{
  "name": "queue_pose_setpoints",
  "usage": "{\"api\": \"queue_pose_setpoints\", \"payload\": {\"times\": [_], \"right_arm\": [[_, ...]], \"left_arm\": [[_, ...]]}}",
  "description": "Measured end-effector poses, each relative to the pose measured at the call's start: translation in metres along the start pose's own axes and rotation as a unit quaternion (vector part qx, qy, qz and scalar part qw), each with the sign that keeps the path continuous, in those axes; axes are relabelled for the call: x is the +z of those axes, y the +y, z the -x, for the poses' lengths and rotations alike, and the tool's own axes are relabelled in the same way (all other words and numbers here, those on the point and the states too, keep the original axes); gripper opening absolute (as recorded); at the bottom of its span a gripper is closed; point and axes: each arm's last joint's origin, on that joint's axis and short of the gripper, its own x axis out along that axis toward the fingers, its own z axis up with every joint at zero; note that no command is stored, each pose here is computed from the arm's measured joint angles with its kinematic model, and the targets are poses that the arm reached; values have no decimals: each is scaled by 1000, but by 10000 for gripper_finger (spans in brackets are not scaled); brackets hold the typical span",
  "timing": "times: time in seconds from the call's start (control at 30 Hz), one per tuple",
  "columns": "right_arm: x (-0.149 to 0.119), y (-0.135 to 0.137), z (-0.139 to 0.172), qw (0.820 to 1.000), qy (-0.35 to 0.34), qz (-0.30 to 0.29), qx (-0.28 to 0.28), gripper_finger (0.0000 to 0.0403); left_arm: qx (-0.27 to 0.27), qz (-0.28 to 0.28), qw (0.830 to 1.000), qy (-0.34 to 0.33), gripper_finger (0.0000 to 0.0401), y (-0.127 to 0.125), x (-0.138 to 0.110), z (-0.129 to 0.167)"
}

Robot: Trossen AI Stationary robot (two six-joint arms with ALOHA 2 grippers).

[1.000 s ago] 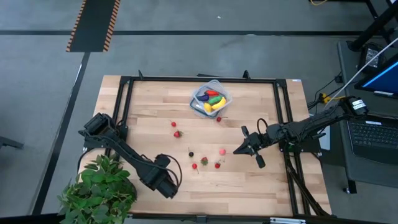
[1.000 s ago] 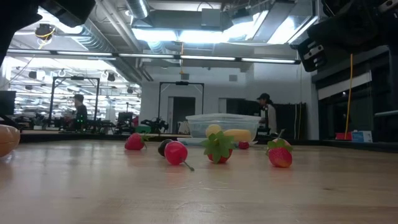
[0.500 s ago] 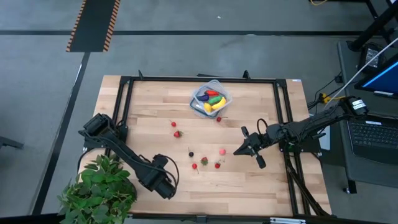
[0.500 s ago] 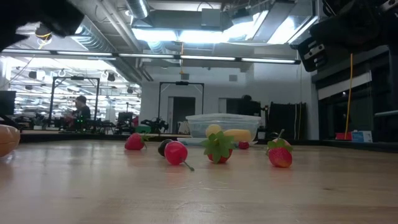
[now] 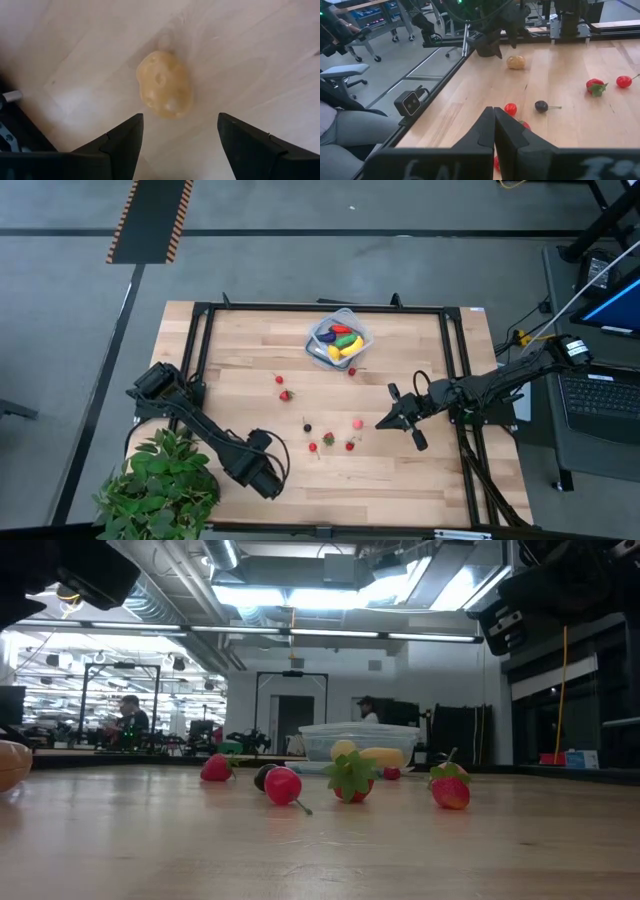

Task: Pick and placing Produce into tupperware
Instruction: Put the brown potato into the transparent container

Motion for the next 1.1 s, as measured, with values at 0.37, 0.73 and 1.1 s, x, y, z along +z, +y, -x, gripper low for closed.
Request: {"api": "queue_pose_setpoints", "payload": {"times": [0.37,0.73,1.1], "right_arm": [[0,0,0,1000,0,-6,2,4],[0,0,0,1000,0,-6,2,4],[0,0,0,1000,0,-6,2,4]], "left_arm": [[2,5,1000,-12,247,1,4,-5],[-2,4,1000,12,247,5,2,-32],[-10,0,1000,19,247,5,8,-39]]}}
